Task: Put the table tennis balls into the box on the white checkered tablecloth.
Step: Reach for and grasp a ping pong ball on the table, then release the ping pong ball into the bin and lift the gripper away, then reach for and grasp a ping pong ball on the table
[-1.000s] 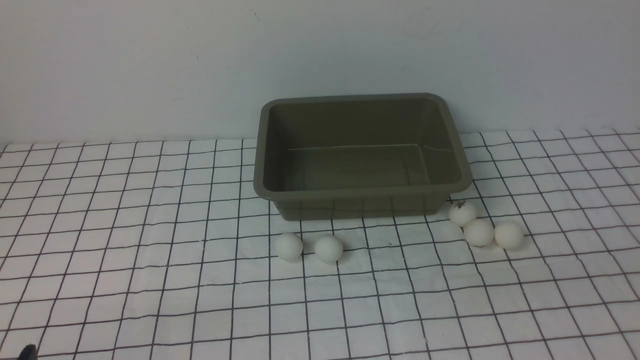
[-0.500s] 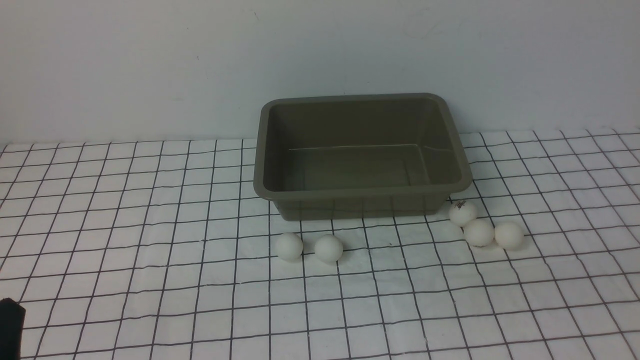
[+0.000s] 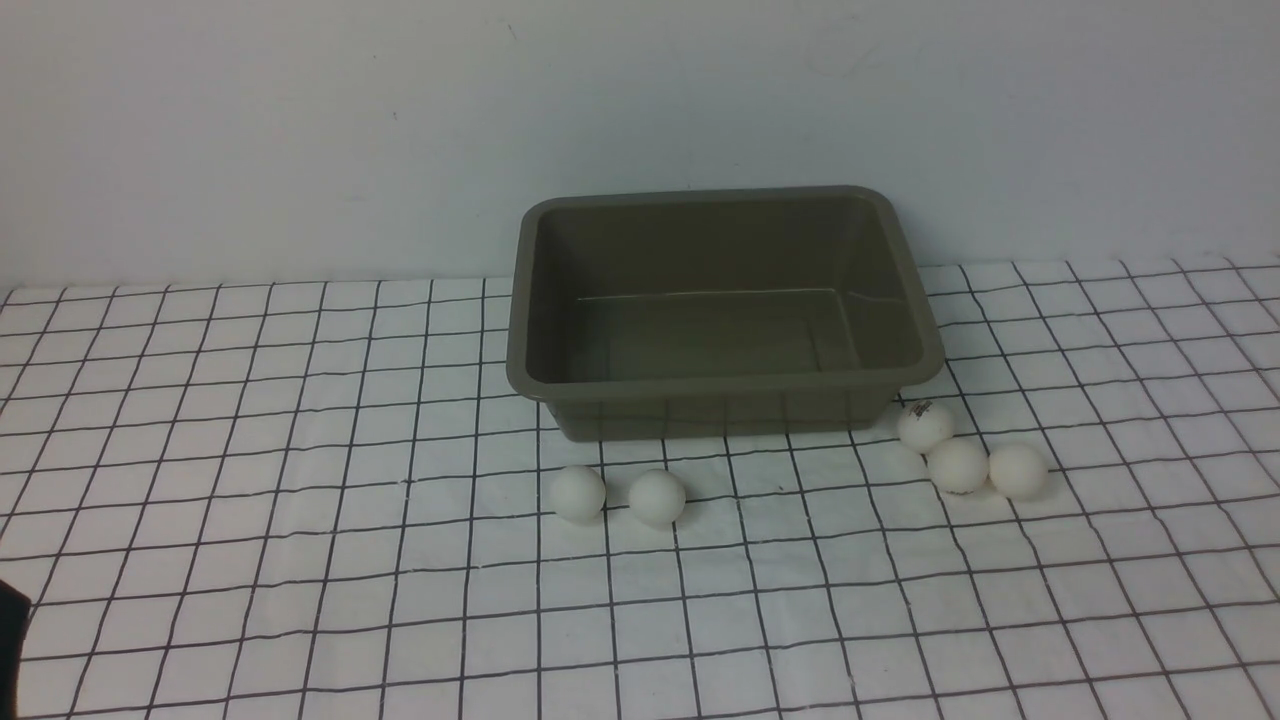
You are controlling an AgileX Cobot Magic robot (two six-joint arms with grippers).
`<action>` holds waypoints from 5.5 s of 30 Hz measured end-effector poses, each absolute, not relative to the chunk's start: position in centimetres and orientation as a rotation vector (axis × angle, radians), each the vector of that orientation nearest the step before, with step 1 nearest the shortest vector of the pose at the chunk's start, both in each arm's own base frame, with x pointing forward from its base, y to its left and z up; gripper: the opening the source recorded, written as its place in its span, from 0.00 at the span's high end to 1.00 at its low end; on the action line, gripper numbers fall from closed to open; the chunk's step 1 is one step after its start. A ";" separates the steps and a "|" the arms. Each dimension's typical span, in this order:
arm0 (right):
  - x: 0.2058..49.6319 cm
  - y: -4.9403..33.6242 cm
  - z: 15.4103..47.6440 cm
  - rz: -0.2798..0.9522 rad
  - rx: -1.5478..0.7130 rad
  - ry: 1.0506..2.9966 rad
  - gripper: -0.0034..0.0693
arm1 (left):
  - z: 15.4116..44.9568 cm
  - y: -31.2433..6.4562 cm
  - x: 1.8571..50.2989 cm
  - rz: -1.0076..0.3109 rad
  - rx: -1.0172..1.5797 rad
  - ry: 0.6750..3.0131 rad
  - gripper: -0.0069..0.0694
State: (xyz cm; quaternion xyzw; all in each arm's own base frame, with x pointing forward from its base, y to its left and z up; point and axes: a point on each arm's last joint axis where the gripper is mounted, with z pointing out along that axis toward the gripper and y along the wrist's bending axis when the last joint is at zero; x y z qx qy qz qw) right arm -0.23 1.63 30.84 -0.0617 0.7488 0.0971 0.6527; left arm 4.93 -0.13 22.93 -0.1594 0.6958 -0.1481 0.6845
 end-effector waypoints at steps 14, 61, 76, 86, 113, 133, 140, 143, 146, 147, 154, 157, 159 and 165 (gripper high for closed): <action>3.9 3.0 30.4 0.236 -0.393 1.902 0.17 | 30.7 -1.3 1.6 -0.304 -0.165 1.603 0.30; 29.0 3.3 26.6 0.113 -0.833 2.491 0.17 | 31.1 -2.4 11.6 -0.228 0.277 1.912 0.30; 35.1 3.3 21.4 0.134 -0.663 2.590 0.20 | 31.1 -2.4 11.6 -0.210 0.302 1.908 0.30; 37.4 3.4 18.4 0.153 -0.650 2.648 0.23 | 30.9 -2.6 11.5 -0.228 0.321 1.928 0.30; 38.3 3.4 14.7 0.162 -0.627 2.702 0.26 | 30.9 -2.6 11.5 -0.226 0.325 1.928 0.30; 40.3 6.5 26.2 0.305 -0.619 2.344 0.46 | 30.9 -2.6 11.5 -0.226 0.325 1.929 0.30; 41.8 10.8 26.5 0.486 -0.750 2.241 0.46 | 30.9 -2.6 11.5 -0.226 0.326 1.929 0.30; 42.2 11.2 25.3 0.490 -0.785 2.251 0.46 | 30.9 -2.6 11.5 -0.227 0.326 1.930 0.30; 42.5 11.3 24.2 0.490 -0.797 2.271 0.46 | 30.8 -2.7 11.4 -0.232 0.331 1.935 0.30; 42.6 11.3 24.0 0.489 -0.799 2.275 0.44 | 30.8 -2.7 11.4 -0.233 0.333 1.937 0.30; 42.7 11.1 24.5 0.458 -0.787 2.250 0.24 | 30.7 -2.7 11.3 -0.242 0.341 1.946 0.30; 42.1 10.5 26.9 0.391 -0.817 2.194 0.21 | 30.7 -2.7 11.3 -0.242 0.341 1.946 0.30; 41.5 9.5 28.5 0.321 -0.836 2.177 0.22 | 30.7 -2.7 11.3 -0.242 0.341 1.946 0.30; 39.1 4.7 31.4 0.122 -0.896 2.279 0.28 | 30.7 -2.7 11.3 -0.241 0.342 1.946 0.30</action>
